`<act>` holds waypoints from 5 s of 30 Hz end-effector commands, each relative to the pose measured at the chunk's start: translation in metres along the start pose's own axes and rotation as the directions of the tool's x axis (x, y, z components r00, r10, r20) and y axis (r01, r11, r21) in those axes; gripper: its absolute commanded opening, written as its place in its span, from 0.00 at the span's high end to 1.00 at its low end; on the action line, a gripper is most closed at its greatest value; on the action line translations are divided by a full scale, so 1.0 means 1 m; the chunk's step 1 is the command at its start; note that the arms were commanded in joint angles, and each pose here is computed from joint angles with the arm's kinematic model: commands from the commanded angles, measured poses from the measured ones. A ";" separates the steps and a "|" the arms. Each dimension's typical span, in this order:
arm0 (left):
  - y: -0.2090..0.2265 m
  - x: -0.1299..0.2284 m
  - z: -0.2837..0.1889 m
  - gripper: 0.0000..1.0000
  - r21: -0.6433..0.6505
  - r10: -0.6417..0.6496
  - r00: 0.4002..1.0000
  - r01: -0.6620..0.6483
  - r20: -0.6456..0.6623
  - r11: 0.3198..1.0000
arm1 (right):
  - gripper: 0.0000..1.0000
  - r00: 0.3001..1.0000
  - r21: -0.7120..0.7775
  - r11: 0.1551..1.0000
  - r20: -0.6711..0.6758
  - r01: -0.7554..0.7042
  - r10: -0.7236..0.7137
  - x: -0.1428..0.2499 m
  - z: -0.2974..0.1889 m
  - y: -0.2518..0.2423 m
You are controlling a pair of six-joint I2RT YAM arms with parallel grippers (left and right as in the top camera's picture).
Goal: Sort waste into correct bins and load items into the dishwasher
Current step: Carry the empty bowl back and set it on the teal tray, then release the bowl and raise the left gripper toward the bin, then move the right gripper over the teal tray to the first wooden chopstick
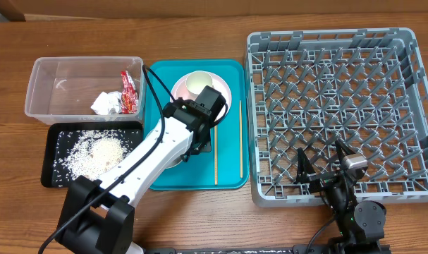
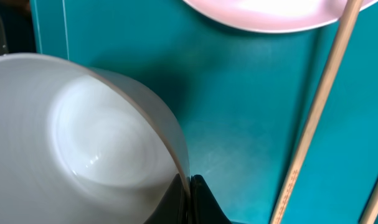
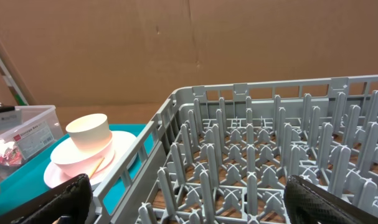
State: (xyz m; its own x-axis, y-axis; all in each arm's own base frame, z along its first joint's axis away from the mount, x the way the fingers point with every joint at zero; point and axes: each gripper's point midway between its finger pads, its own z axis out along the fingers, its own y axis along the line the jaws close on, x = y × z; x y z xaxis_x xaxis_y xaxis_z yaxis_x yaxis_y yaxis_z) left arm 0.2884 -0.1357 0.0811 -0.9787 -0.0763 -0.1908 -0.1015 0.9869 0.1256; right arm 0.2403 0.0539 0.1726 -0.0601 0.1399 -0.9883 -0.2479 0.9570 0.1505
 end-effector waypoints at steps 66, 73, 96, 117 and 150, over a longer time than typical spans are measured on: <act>0.229 -0.076 -0.150 0.00 0.074 -0.616 0.766 0.614 0.186 0.786 | 0.00 1.000 0.005 1.000 0.003 0.001 -0.001 0.002 0.000 -0.002; 0.229 -0.076 -0.150 0.00 0.074 -0.616 0.766 0.614 0.186 0.786 | 0.00 1.000 0.005 1.000 0.003 0.001 -0.001 0.002 0.000 -0.002; 0.229 -0.076 -0.150 0.00 0.074 -0.616 0.766 0.614 0.186 0.786 | 0.00 0.997 -0.239 0.968 -0.024 -0.082 0.079 0.001 -0.005 0.041; 0.229 -0.076 -0.150 0.00 0.074 -0.616 0.765 0.614 0.187 0.786 | 0.00 0.744 0.195 0.943 -0.580 -0.270 0.333 -0.102 -0.028 0.032; 0.229 -0.077 -0.150 0.00 0.075 -0.616 0.765 0.614 0.188 0.786 | 0.69 0.408 0.139 0.989 -0.902 -0.040 0.143 0.055 0.077 0.199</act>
State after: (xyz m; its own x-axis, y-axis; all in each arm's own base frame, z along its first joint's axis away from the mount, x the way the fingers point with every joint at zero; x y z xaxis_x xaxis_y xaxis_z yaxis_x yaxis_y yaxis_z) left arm 0.3133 0.0726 0.2697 -0.6483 -0.6462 -0.4027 -0.6716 0.7345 -0.0974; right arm 0.2502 0.2772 0.1565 -0.9503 -0.0593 -0.3056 -0.1469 0.9509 0.2722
